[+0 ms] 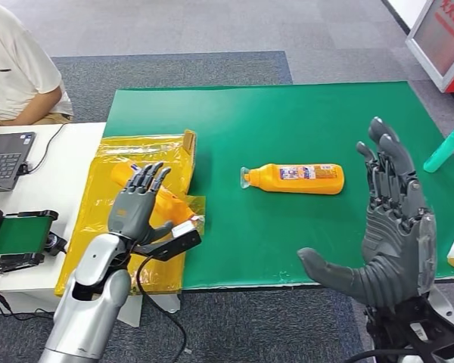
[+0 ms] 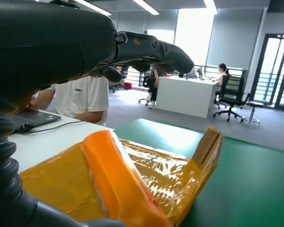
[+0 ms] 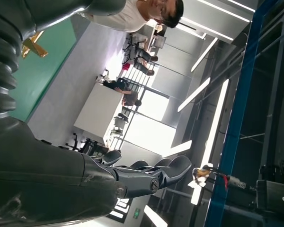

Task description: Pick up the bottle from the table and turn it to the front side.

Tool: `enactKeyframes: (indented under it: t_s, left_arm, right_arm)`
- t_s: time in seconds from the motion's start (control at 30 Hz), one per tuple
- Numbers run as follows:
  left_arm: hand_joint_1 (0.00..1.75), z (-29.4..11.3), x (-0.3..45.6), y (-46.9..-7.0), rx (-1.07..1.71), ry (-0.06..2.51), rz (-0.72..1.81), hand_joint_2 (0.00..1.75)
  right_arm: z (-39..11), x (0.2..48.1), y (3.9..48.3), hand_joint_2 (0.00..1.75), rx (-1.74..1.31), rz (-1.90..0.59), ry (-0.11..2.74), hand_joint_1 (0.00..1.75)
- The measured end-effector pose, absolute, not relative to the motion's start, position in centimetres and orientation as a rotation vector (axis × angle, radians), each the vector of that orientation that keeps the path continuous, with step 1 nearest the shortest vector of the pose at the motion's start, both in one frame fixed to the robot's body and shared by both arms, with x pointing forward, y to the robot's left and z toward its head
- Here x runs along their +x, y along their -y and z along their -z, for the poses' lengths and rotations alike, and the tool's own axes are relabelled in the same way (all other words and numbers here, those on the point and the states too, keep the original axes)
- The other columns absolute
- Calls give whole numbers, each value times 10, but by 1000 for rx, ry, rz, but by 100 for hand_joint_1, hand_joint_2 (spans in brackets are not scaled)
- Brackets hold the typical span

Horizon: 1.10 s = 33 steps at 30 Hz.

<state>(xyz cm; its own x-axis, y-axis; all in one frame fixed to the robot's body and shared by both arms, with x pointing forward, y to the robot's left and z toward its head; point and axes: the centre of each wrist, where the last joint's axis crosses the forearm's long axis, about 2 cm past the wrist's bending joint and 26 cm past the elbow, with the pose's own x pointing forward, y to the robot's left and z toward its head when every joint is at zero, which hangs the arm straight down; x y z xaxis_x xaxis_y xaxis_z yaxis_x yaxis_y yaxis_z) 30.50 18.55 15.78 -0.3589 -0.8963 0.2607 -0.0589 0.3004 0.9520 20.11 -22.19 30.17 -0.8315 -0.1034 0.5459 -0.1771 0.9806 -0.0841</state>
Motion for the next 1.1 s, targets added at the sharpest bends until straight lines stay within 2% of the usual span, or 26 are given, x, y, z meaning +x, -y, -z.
enactKeyframes:
  t_s: [0.43,0.77,0.93,1.1]
  left_arm:
    - [0,-192,291,-189,723,1855,912,175]
    - [0,-211,257,-211,-87,1980,335,175]
    - [0,-202,227,-245,-258,1904,162,175]
    - [0,-175,195,-277,-316,1788,90,175]
  right_arm:
    - [-299,197,224,175,155,-174,2549,0]
    - [-294,192,234,175,130,-147,2487,0]
    - [-282,194,244,175,234,-98,2302,0]
    - [-247,201,254,175,202,-51,2084,0]
